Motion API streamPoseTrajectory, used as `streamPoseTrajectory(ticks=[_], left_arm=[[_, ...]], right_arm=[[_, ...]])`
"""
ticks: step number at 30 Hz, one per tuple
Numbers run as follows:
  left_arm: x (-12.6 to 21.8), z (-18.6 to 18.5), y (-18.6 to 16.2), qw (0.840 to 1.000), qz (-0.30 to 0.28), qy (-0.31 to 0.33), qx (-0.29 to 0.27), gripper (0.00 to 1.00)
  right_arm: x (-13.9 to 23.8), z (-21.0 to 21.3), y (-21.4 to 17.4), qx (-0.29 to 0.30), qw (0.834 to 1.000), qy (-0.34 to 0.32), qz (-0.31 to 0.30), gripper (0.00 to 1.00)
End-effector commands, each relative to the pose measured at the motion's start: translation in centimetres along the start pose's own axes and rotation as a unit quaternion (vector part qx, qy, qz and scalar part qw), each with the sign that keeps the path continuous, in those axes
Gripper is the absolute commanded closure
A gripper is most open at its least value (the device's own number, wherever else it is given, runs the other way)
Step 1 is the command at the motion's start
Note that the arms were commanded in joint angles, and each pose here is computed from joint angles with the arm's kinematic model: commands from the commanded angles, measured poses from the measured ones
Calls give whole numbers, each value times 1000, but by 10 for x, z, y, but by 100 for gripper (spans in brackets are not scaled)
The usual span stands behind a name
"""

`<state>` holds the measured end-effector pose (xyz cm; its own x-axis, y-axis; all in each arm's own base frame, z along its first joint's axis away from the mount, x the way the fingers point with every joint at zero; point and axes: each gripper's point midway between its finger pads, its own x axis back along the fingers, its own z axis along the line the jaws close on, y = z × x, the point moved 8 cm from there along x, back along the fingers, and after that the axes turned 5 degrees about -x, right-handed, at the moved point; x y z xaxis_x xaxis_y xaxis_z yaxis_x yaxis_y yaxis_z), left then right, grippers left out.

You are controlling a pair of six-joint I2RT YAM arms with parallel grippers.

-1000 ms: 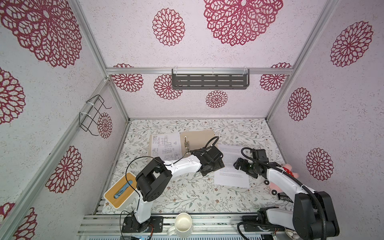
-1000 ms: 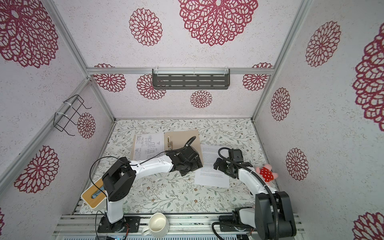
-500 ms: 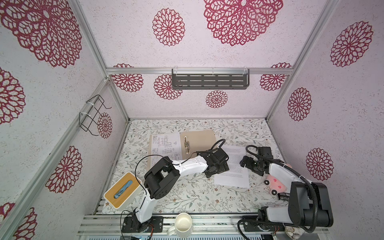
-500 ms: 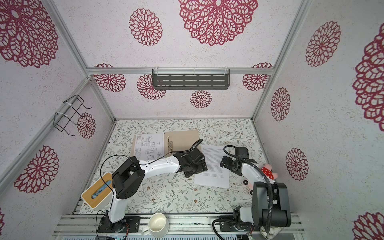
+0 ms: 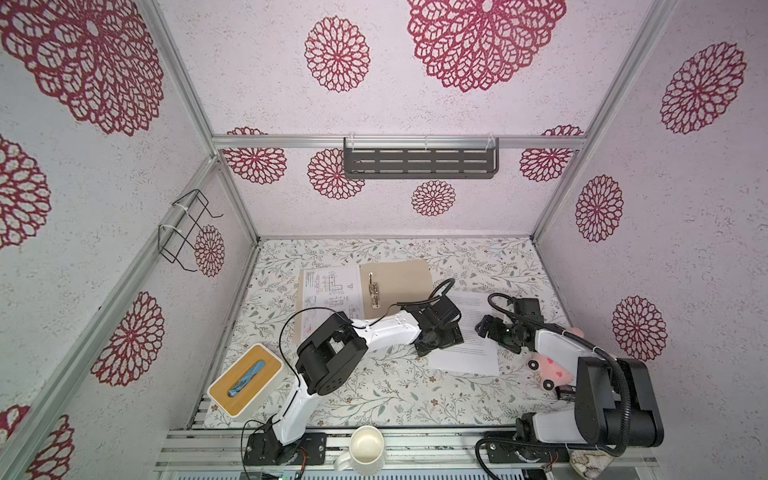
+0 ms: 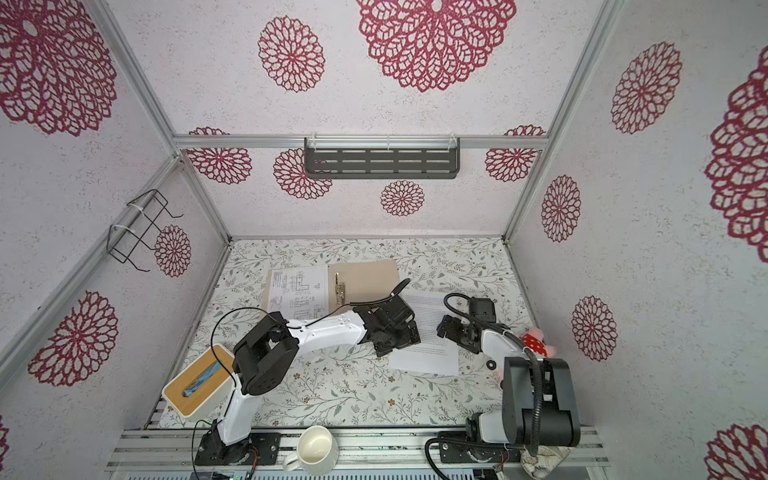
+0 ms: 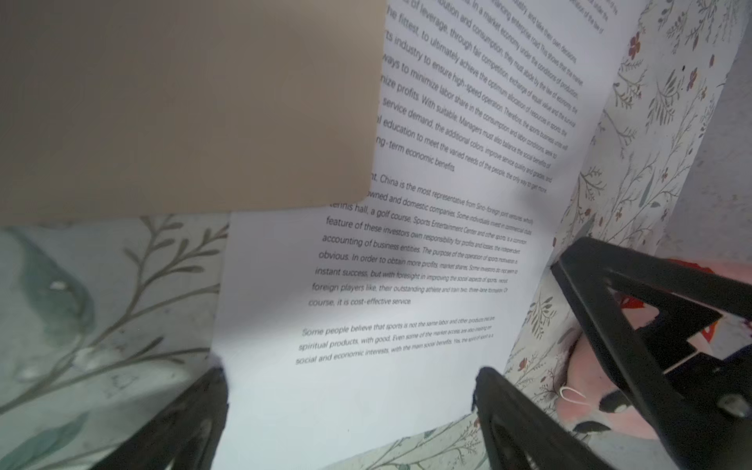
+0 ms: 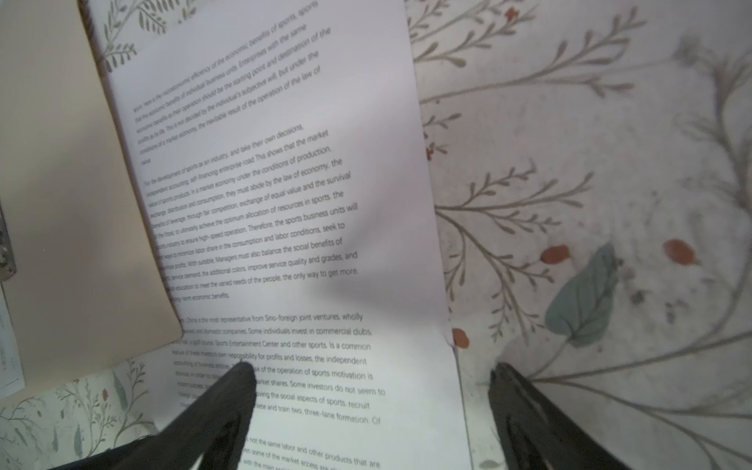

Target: Put the files into the folder

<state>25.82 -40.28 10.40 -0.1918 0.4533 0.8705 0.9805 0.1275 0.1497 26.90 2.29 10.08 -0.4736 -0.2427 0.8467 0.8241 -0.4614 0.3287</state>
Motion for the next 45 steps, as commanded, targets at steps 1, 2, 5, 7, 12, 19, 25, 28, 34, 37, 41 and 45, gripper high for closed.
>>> streamPoseTrajectory(ticks=[1, 2, 5, 7, 12, 19, 25, 28, 34, 37, 41, 45], left_arm=[[-18, 14, -12, 999, 31, 32, -2, 2], [-19, 15, -12, 999, 32, 34, -1, 2], [-19, 18, -14, 999, 34, 37, 1, 2], [-20, 20, -14, 999, 35, 36, 5, 2], [-21, 24, -13, 999, 36, 36, 9, 2], [-21, 27, -12, 999, 32, 28, 16, 2], [-21, 26, -7, 1000, 21, 9, 17, 2], [-20, 25, -6, 1000, 16, -3, 17, 2], [-16, 23, -2, 1000, 7, -19, 18, 2], [-15, 22, 0, 999, 2, -27, 18, 2], [-9, 19, 4, 999, -10, -43, 22, 2], [-1, 18, 5, 998, -21, -52, 27, 2]], right_arm=[[-7, -9, -22, -20, 998, 2, 52, 8], [-8, -9, -24, -22, 998, 7, 56, 8], [-8, -8, -28, -30, 997, 21, 65, 8], [-9, -7, -32, -34, 996, 31, 72, 8], [-9, -7, -37, -39, 995, 42, 84, 8], [-7, -2, -41, -53, 991, 74, 94, 8], [-6, 4, -44, -63, 986, 113, 105, 8], [-5, 4, -47, -64, 985, 121, 109, 10], [-5, 7, -52, -61, 979, 147, 128, 16], [-6, 7, -55, -64, 977, 155, 135, 24], [-6, 6, -58, -68, 975, 153, 143, 37], [-5, 6, -58, -71, 975, 154, 141, 45]])
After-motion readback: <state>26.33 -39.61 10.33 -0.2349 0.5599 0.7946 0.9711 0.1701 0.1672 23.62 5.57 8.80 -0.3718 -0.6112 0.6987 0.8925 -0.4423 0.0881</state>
